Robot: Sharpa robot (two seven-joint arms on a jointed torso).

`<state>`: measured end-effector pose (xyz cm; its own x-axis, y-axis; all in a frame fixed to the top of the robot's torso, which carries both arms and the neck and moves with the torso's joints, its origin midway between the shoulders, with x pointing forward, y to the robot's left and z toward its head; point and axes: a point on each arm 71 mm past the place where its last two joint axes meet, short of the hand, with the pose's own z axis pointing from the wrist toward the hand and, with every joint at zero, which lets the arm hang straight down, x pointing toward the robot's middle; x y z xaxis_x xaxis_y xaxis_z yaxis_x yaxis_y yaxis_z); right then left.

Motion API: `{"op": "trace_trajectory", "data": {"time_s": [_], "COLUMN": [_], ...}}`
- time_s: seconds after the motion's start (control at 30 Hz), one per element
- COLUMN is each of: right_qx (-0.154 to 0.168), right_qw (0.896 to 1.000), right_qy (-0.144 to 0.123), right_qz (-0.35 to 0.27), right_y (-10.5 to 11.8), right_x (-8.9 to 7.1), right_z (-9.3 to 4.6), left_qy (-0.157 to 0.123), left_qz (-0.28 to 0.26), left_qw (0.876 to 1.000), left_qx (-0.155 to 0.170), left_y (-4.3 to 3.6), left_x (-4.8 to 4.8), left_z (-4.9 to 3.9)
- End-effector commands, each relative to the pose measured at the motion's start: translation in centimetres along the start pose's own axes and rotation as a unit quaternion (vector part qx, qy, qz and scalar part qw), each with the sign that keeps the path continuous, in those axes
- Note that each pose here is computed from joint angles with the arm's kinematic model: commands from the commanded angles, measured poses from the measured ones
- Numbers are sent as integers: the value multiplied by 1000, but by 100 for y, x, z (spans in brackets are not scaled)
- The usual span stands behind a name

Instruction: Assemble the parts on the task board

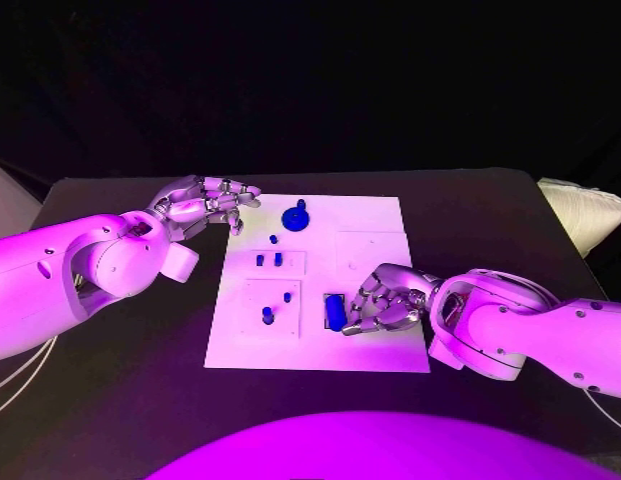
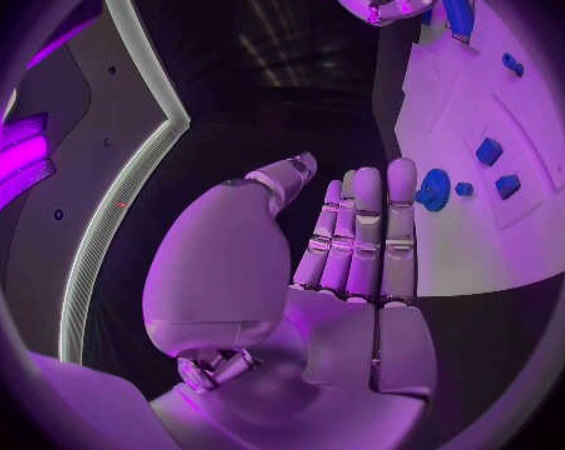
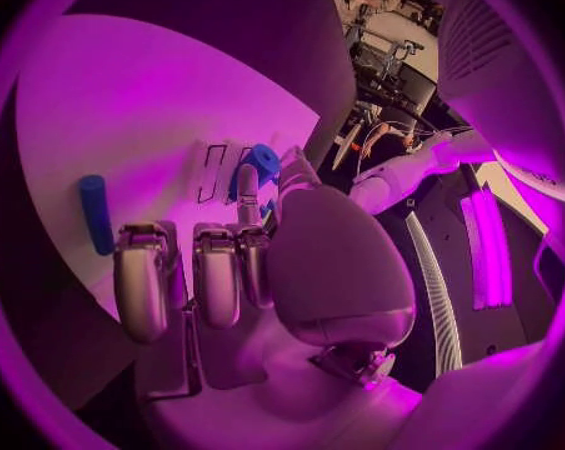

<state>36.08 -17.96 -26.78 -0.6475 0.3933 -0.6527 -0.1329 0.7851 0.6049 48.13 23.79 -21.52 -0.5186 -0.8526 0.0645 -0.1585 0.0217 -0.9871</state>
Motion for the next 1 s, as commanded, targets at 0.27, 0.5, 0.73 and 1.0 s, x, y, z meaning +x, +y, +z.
{"op": "trace_trajectory", "data": {"time_s": [0.27,0.5,0.73,1.0], "right_qx": [-10,3,11,17], "right_qw": [999,999,999,999], "right_qy": [0,-16,-24,-5], "right_qz": [-30,-29,-30,-37], "right_y": [15,16,20,15], "right_x": [3,-10,-12,21], "right_z": [28,80,121,154], "left_qy": [6,8,8,9], "left_qz": [-2,-2,-2,-2], "left_qw": [1000,1000,1000,1000], "left_qx": [3,2,1,0], "left_y": [-7,-6,-5,-4], "left_x": [16,22,21,21], "left_z": [3,5,3,0]}}
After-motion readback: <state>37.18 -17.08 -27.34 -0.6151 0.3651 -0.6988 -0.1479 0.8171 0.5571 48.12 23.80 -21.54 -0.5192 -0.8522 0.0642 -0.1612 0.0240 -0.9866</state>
